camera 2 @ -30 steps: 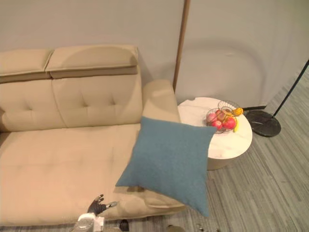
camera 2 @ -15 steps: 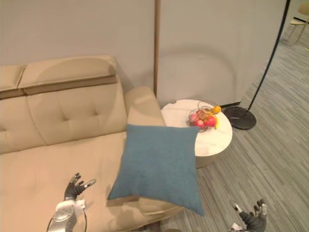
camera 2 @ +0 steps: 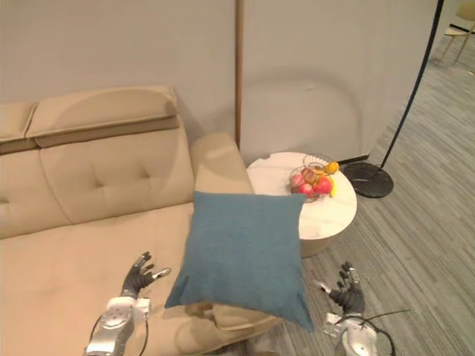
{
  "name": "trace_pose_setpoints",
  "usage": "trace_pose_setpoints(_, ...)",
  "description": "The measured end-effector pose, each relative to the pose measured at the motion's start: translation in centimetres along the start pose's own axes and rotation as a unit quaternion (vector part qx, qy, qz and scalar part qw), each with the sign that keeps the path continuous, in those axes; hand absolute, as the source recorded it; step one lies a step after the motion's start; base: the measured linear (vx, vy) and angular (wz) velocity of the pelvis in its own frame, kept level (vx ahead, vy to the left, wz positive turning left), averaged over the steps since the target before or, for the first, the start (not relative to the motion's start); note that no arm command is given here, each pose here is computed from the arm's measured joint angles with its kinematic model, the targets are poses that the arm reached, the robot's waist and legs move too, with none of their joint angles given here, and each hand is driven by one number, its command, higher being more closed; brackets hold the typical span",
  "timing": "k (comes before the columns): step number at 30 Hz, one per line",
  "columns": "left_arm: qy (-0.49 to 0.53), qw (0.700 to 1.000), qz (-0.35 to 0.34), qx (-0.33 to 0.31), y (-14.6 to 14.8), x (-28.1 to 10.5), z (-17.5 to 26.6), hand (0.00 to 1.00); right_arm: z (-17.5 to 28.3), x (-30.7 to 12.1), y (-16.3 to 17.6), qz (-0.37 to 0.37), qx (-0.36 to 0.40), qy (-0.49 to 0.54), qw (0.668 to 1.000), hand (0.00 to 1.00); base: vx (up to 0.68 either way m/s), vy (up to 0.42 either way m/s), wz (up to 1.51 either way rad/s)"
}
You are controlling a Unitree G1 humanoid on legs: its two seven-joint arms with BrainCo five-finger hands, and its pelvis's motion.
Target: Pick up cushions and gather them together orderly.
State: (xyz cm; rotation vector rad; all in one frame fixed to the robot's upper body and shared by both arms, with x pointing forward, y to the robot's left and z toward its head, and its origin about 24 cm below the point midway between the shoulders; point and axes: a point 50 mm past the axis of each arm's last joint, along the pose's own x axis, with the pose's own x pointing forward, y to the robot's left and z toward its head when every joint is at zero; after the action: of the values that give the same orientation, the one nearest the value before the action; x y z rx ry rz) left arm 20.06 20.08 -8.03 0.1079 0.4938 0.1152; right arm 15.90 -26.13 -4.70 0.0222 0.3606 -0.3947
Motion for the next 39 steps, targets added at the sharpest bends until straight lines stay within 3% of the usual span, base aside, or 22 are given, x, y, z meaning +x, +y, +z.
trace_pose_setpoints(8, -0.114, 0.993, -0.034, 0.027, -2.6, 4.3, 8.8, 0.0, 4.6, 4.5, 5.8, 0.071, 0.014, -0.065, 0.995, 0.0, -0.12, -0.017, 0.09)
trace_pose_setpoints(19, -0.23, 0.967, -0.073, 0.082, -6.0, 6.1, 18.5, 0.0, 9.4, 6.5, 8.7, 0.077, 0.084, -0.132, 0.985, 0.0, -0.1, 0.007, 0.02)
trace_pose_setpoints(20, -0.234, 0.966, -0.075, 0.084, -6.2, 6.1, 18.8, 0.0, 9.5, 6.5, 8.8, 0.077, 0.085, -0.133, 0.984, 1.0, -0.05, -0.021, -0.02)
trace_pose_setpoints(21, -0.243, 0.963, -0.08, 0.089, -6.6, 6.0, 19.4, 0.0, 9.8, 6.6, 9.0, 0.077, 0.087, -0.137, 0.984, 1.0, 0.0, 0.0, 0.0)
trace_pose_setpoints(22, -0.253, 0.96, -0.081, 0.092, -7.1, 5.9, 20.2, 1.0, 10.1, 6.6, 9.2, 0.077, 0.09, -0.141, 0.983, 1.0, -0.01, -0.031, 0.01)
trace_pose_setpoints(30, -0.316, 0.94, -0.085, 0.095, -8.8, 4.9, 24.1, 1.0, 12.2, 6.7, 9.0, 0.073, 0.14, -0.172, 0.972, 1.0, 0.01, -0.008, 0.02)
trace_pose_setpoints(39, -0.385, 0.917, -0.096, 0.041, -10.0, 2.7, 27.5, 1.0, 15.3, 5.2, 10.1, 0.099, 0.172, -0.237, 0.951, 1.0, 0.03, -0.003, -0.03)
